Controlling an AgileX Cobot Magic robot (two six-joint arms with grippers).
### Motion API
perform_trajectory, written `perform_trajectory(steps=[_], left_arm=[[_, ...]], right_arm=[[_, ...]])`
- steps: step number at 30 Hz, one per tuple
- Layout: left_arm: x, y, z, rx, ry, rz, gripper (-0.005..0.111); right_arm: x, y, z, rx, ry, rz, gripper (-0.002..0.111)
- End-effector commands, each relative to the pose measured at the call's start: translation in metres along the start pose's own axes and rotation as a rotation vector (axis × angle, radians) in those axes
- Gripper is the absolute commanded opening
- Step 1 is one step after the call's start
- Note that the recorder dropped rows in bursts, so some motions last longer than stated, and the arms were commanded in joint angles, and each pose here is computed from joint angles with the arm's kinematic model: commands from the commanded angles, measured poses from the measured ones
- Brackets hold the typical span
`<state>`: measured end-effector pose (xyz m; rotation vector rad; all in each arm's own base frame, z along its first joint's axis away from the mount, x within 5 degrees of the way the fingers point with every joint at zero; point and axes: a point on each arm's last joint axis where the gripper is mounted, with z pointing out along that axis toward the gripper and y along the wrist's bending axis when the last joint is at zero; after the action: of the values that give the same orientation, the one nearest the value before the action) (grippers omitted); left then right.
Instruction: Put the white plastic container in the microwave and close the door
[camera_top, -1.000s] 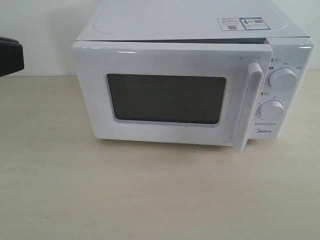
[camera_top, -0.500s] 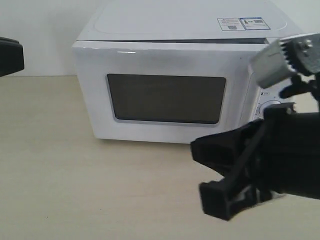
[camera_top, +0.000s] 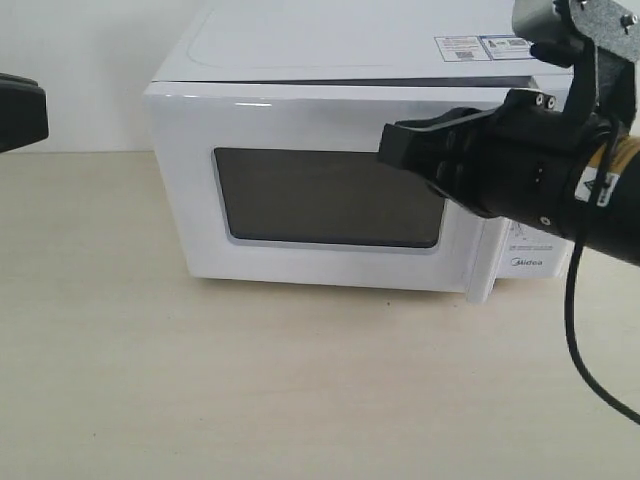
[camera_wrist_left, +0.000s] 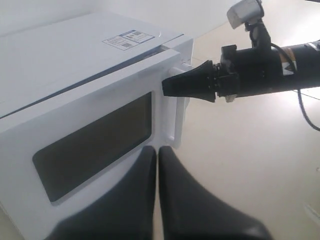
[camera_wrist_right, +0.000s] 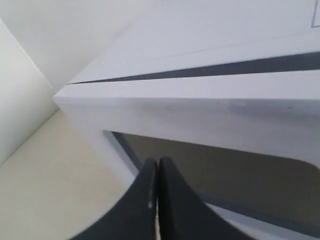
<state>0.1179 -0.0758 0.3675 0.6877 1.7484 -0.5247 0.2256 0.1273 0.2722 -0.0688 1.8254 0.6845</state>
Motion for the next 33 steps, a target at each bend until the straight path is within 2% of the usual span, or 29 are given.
perform_trajectory(steps=[1,6,11,22,33], left_arm=[[0.002,-0.001,0.0,0.007,-0.003,-0.018,0.004],[0.002,-0.002,0.0,0.01,0.0,-0.018,0.004],[0.002,-0.002,0.0,0.01,0.0,-0.018,0.004],[0.002,-0.001,0.0,0.009,0.001,-0.016,0.004],[0.002,-0.001,0.0,0.005,-0.001,-0.015,0.004]], right_arm=[[0.0,-0.014,0.012,0.082,-0.066,-0.016,0.0],[0.003,-0.028,0.019,0.206,-0.11,-0.071,0.0],[0.003,-0.031,0.025,0.221,-0.155,-0.12,0.0],[0.018,-0.047,0.044,0.3,-0.197,-0.124,0.0],[0.013,-0.049,0.051,0.337,-0.243,-0.139,0.0]])
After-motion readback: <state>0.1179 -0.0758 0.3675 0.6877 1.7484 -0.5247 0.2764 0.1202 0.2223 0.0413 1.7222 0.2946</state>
